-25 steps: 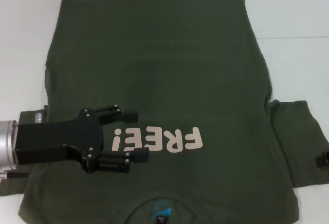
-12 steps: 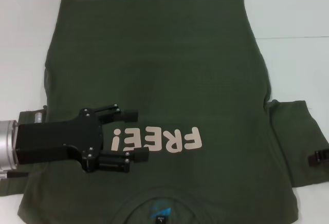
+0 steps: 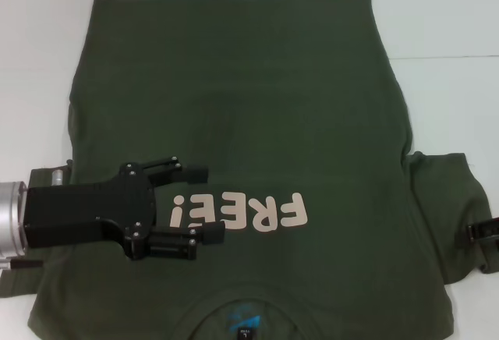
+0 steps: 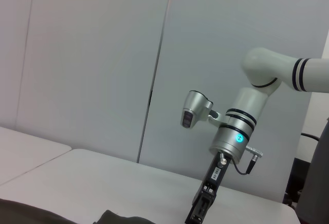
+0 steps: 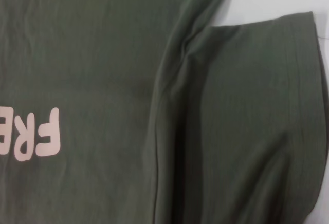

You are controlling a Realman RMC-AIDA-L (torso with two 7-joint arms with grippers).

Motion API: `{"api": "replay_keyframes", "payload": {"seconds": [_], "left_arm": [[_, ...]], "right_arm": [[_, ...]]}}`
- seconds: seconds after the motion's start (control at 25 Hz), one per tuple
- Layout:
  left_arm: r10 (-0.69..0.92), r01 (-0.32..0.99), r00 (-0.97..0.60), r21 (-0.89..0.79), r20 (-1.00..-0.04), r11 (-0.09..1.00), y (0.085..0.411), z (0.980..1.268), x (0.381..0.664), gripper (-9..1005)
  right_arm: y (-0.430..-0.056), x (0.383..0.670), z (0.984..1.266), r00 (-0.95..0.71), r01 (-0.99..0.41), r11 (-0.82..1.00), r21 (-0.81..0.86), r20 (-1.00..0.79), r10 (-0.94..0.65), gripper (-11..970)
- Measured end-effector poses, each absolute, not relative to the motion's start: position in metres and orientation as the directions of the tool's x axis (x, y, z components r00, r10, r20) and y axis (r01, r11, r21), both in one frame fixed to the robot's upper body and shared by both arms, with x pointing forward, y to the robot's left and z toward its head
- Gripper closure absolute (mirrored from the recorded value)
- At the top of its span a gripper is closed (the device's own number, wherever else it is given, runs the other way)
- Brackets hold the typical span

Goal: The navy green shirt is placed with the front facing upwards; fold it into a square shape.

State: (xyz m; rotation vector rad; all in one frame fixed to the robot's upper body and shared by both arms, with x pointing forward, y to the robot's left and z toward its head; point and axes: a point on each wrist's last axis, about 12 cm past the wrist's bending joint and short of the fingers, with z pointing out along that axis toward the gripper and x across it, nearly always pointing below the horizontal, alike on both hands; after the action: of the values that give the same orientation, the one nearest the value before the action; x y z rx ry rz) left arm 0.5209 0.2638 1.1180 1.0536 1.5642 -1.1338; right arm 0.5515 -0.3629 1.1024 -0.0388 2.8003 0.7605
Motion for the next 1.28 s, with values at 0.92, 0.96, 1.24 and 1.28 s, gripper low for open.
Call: {"api": "replay_keyframes", "payload": {"seconds": [0.92,0.96,1.24,1.28], "left_arm": [[0.125,0.954,-0.218,-0.185,-0.968,0.236,0.264,1.115,0.523,63],[0.125,0.954,-0.218,-0.185,-0.968,0.236,0.264,1.115,0.523,64],[0.121,0.954,-0.214,-0.180,-0.969,0.240,0.263,1.116,0.524,64],[0.120,0.954,-0.213,-0.180,-0.970,0.241,0.263,1.116,0.524,64]], "right_arm": [[-0.353,0.556,1.101,-0.980,-0.115,0.879,0.463,-0.198,-0.023,560],[-0.352,0.557,1.102,-0.980,-0.119,0.881,0.458,-0.197,-0.030,598],[-0.350,0.560,1.104,-0.978,-0.132,0.884,0.448,-0.202,-0.044,855],[-0.350,0.561,1.104,-0.978,-0.134,0.884,0.447,-0.202,-0.046,891]]}}
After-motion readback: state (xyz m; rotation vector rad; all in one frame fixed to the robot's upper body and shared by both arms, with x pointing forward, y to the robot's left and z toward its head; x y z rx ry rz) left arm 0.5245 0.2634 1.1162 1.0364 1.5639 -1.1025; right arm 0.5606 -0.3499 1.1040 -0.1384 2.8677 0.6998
